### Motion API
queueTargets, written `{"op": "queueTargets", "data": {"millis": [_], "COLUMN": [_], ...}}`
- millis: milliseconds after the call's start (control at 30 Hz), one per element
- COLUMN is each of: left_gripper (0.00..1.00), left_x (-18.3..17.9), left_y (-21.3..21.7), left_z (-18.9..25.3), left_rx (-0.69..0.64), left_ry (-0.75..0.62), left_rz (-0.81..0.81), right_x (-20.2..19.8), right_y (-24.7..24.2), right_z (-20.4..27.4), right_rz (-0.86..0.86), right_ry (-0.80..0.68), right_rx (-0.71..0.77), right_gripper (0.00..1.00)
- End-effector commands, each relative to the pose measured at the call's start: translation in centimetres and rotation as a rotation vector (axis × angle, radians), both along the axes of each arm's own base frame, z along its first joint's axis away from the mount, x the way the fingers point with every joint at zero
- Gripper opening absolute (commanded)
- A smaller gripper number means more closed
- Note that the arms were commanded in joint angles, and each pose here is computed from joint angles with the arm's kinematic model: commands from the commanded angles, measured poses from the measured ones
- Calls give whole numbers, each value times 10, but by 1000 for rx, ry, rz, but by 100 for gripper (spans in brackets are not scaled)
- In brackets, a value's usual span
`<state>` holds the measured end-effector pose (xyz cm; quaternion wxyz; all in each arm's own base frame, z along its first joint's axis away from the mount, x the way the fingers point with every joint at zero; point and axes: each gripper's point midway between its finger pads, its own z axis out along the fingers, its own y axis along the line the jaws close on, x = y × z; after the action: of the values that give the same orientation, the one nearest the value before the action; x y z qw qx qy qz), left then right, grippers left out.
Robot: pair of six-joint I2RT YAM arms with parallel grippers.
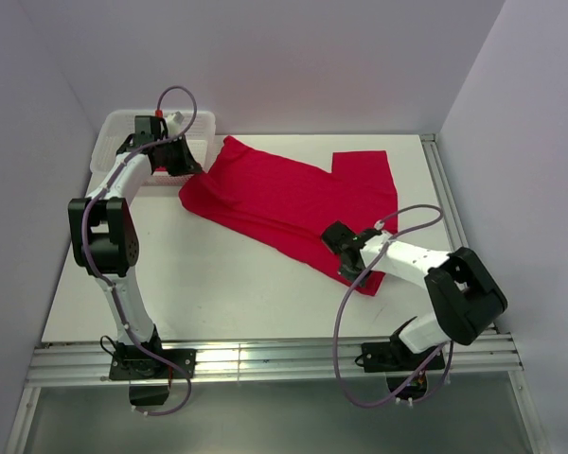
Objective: Roll the t-shirts
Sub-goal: Fold the tshirt
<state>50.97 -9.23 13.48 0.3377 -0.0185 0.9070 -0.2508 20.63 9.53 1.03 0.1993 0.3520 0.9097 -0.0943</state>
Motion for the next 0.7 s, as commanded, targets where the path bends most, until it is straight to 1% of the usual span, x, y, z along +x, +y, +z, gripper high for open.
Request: {"op": "queueTargets", "data": {"millis": [0,33,67,133,267,500,667], "left_gripper": [0,0,0,0,0,0,0], "left_x": [-11,-12,-13,-14,-17,-28,-24], "left_y": [-1,-1,-2,-4,-6,-17,-16], "left_z": [11,10,11,13,15,4,5], "left_rx": [2,0,-6,-12,-21,-34,-24], "left_ry": [-14,-10,-6,-9,-12,16,5], "left_rz": [-23,-23,-26,-32,-36,-63,-55], "right_x": [-29,-38,-41,-48,-68,-73,-74], "right_y": [-30,-39,-41,-47,-68,-73,-73], "right_z": [-5,-2,0,2,10,12,11], "right_rz": [-111,-135,-180,-204,-269,-311,-321], "right_ry": [40,63,55,59,85,58,51], "right_rx": [-96,-126,-126,-140,-222,-200,-182], "right_gripper": [0,0,0,0,0,0,0]}}
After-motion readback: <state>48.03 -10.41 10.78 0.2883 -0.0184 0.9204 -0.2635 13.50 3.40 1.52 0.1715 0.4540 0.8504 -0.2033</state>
